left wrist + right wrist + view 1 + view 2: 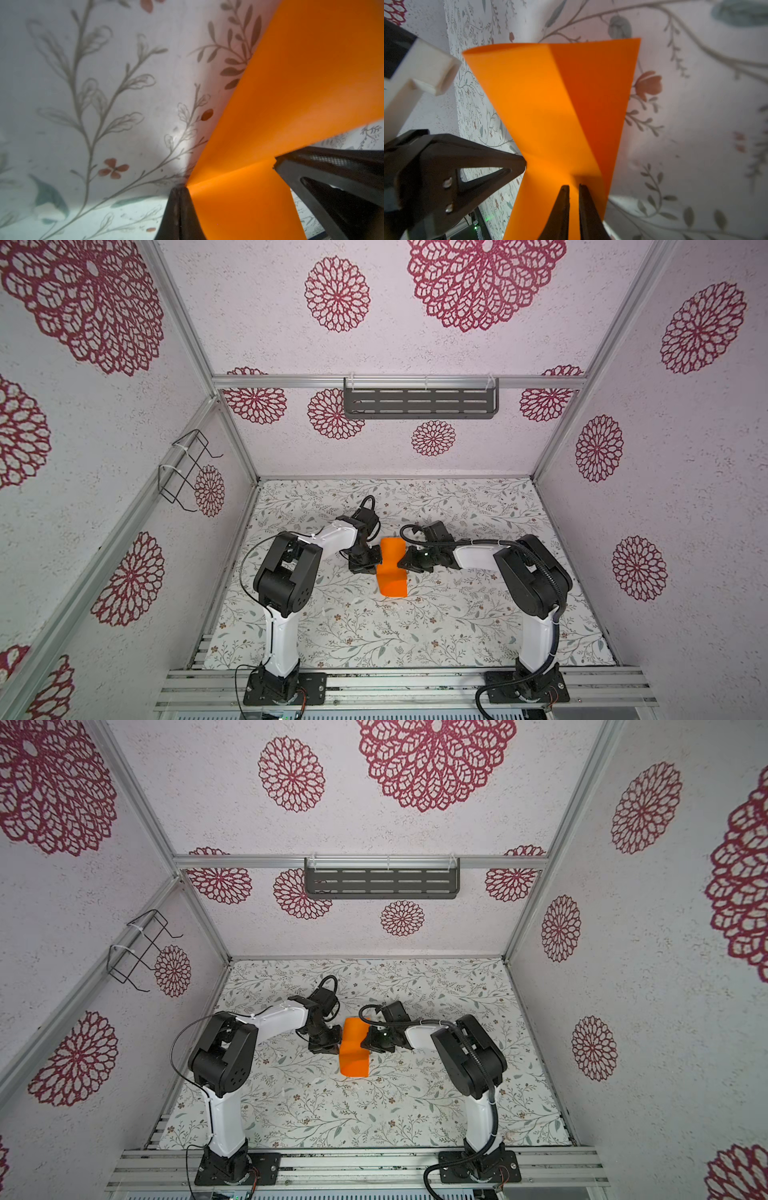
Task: Fold a paper plane with a square sheet of paper (pick it up from the middle)
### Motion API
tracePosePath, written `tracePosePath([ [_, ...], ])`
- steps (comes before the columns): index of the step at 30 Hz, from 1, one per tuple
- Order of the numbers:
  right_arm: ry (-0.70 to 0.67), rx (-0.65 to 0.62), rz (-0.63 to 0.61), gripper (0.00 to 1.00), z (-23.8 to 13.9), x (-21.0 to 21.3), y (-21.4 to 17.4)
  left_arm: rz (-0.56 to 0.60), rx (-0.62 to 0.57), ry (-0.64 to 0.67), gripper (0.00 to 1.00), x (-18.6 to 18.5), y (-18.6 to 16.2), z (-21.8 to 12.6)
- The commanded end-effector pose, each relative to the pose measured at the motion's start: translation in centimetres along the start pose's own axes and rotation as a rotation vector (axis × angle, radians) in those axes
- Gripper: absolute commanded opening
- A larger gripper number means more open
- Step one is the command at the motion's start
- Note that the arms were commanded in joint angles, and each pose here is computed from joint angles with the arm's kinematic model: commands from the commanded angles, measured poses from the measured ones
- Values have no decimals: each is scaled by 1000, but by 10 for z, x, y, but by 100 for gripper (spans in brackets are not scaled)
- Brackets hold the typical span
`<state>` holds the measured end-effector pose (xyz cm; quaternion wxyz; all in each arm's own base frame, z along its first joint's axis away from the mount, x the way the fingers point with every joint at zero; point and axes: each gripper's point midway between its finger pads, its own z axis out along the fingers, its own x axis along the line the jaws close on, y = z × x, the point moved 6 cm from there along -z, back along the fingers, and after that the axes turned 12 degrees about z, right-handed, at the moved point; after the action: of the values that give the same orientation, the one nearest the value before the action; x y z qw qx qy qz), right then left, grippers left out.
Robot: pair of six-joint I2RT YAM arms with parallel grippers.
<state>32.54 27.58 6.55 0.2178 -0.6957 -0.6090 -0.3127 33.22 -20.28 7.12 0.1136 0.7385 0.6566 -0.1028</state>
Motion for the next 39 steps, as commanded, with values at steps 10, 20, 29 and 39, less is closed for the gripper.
tracePosePath([
  [10,-260,75,101,15,10,-62,-26,-17,-53,-145,5,-24,-2,-8],
  [20,-272,71,109,15,10,-66,-28,-24,12,-8,4,-7,-22,5],
  [29,-270,63,112,15,11,-66,-27,-38,50,65,3,7,-32,16],
  [39,-261,59,123,15,11,-69,-30,3,-118,-113,4,-31,-9,-31],
])
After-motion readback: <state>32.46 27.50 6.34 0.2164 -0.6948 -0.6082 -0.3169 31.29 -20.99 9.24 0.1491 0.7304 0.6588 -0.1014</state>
